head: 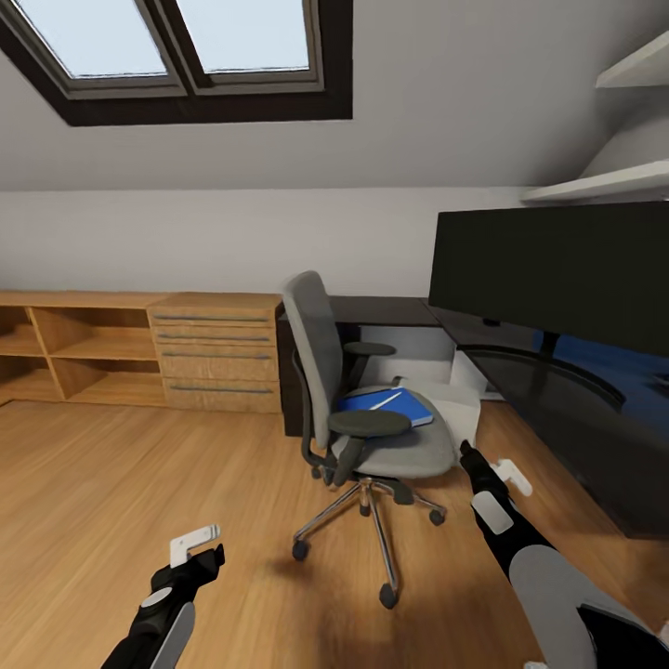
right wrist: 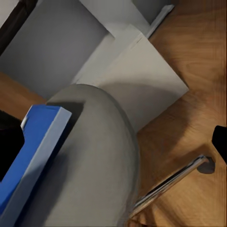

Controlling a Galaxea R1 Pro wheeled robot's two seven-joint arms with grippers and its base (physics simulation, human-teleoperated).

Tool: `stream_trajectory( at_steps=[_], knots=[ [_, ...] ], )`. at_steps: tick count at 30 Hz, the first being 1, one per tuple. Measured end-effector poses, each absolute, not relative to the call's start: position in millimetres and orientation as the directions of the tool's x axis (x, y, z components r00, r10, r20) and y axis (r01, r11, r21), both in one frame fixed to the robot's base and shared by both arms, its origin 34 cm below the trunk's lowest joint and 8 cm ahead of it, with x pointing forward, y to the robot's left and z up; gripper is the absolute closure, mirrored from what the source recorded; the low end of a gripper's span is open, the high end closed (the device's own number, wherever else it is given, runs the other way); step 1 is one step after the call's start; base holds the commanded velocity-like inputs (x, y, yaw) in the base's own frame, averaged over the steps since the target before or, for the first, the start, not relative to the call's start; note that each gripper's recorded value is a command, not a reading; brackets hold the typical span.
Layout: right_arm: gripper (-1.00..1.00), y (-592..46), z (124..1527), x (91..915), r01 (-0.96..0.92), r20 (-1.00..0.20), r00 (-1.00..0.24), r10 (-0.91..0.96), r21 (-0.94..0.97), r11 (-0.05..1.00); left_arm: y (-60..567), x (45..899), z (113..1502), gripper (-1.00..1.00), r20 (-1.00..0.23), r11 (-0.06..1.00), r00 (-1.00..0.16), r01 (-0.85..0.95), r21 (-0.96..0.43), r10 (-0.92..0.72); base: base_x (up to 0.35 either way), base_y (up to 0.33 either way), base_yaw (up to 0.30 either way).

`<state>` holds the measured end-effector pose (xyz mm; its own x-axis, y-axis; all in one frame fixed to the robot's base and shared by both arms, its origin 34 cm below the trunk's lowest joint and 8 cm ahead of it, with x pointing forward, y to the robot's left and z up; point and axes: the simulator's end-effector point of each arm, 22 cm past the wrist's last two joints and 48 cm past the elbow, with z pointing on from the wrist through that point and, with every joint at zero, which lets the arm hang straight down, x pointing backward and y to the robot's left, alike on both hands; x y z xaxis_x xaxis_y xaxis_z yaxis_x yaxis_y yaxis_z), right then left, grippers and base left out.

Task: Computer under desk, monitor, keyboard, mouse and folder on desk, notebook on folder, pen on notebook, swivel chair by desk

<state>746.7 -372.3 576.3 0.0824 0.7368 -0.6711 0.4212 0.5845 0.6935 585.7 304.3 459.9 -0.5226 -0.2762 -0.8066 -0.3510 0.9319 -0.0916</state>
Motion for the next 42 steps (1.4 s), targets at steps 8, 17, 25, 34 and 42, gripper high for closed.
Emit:
stream_trajectory(
  at_steps=[8,17,25,34,42],
  knots=[
    [-1.0,-368,574,747,0.422,-0.665,0.077,0.743,0.696,0.58,305,586,460,-1.0,-0.807,0.932,-0.523,-0.35,-0.089,-0.274,0.17,0.0,-0.031],
    [-1.0,-373,572,745,0.431,-0.655,0.086,0.751,0.704,0.565,305,586,460,-1.0,-0.807,0.932,-0.523,-0.35,-0.09,-0.274,0.193,0.0,0.0],
    [-1.0,-381,569,743,0.445,-0.62,0.111,0.777,0.73,0.519,305,586,460,-1.0,-0.806,0.933,-0.523,-0.349,-0.092,-0.275,0.136,0.0,0.0],
    [-1.0,-375,561,743,0.448,-0.598,0.068,0.798,0.733,0.511,304,586,460,-1.0,-0.807,0.933,-0.523,-0.348,-0.091,-0.274,0.119,0.0,0.0],
    [-1.0,-383,553,740,0.465,-0.544,0.061,0.837,0.758,0.458,303,586,460,-1.0,-0.807,0.934,-0.523,-0.346,-0.091,-0.272,0.093,0.0,0.0]
  ],
)
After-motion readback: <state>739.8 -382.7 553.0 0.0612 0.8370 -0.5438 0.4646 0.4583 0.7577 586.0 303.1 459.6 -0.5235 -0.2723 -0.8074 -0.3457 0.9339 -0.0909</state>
